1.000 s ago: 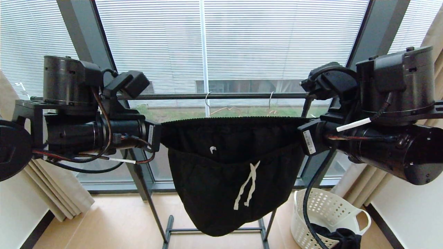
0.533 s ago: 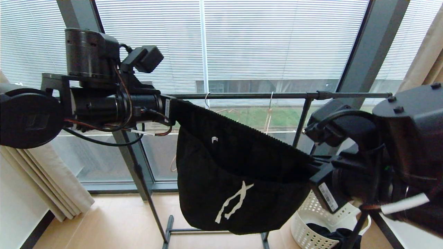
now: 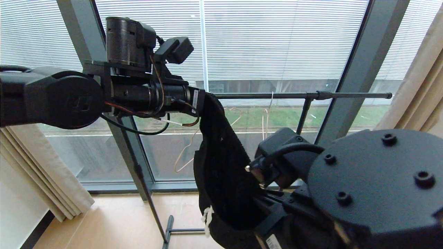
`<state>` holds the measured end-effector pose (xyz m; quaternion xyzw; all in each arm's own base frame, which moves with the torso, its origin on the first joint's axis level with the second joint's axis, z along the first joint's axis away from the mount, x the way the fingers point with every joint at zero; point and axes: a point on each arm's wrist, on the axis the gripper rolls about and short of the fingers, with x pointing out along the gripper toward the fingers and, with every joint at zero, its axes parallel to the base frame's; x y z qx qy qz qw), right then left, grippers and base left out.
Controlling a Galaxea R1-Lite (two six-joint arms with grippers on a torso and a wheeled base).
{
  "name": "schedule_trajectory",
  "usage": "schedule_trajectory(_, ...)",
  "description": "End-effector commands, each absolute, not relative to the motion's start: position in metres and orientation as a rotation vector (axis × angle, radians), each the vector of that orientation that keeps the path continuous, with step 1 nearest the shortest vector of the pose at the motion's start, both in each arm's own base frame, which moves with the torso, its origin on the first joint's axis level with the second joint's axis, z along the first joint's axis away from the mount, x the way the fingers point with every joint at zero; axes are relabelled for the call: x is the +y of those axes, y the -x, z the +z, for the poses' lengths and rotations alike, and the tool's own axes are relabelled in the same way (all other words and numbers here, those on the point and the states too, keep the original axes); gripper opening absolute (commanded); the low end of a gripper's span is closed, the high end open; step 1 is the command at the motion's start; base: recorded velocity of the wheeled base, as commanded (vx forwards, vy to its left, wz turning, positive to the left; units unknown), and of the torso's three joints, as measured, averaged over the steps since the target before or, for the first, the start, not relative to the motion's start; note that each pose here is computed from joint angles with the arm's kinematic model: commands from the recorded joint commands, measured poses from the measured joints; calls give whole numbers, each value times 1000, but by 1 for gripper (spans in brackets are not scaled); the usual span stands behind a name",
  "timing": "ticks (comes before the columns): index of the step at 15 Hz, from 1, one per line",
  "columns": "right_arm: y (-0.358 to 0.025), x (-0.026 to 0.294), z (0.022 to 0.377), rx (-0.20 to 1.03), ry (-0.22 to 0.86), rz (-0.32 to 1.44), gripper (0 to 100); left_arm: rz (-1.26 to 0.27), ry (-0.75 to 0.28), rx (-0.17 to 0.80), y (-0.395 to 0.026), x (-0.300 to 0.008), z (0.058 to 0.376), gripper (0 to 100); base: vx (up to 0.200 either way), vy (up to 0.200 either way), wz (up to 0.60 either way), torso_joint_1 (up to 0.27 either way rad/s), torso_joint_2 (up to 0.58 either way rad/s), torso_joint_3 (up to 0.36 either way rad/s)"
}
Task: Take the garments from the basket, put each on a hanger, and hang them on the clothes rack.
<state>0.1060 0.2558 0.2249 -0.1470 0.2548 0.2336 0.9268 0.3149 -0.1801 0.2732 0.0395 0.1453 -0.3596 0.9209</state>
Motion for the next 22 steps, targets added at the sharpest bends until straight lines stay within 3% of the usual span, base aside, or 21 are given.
schedule_trajectory(1, -105, 294, 213, 551, 268, 502, 0, -767, -85, 304, -317, -193, 270, 0, 0, 0, 0, 0, 0, 0)
schedule_trajectory(6, -113, 325, 220, 599, 45, 521, 0, -813, -92, 298, -312, -210, 269, 0, 0, 0, 0, 0, 0, 0)
schedule_trajectory(9, -114, 327, 226, 600, -16, 528, 0, -823, -94, 299, -310, -214, 269, 0, 0, 0, 0, 0, 0, 0)
schedule_trajectory(10, -114, 329, 231, 567, -111, 540, 0, -835, -96, 299, -307, -217, 269, 0, 0, 0, 0, 0, 0, 0)
schedule_trajectory(11, -114, 328, 226, 566, -118, 546, 0, -834, -97, 305, -307, -217, 268, 0, 0, 0, 0, 0, 0, 0)
schedule_trajectory(15, -114, 294, 218, 584, -73, 506, 0, -806, -100, 324, -309, -211, 268, 0, 0, 0, 0, 0, 0, 0)
schedule_trajectory(17, -124, 254, 211, 583, 17, 443, 0, -762, -98, 341, -312, -195, 272, 0, 0, 0, 0, 0, 0, 0)
schedule_trajectory(22, -165, 205, 192, 607, 171, 264, 0, -706, -100, 381, -303, -167, 280, 0, 0, 0, 0, 0, 0, 0)
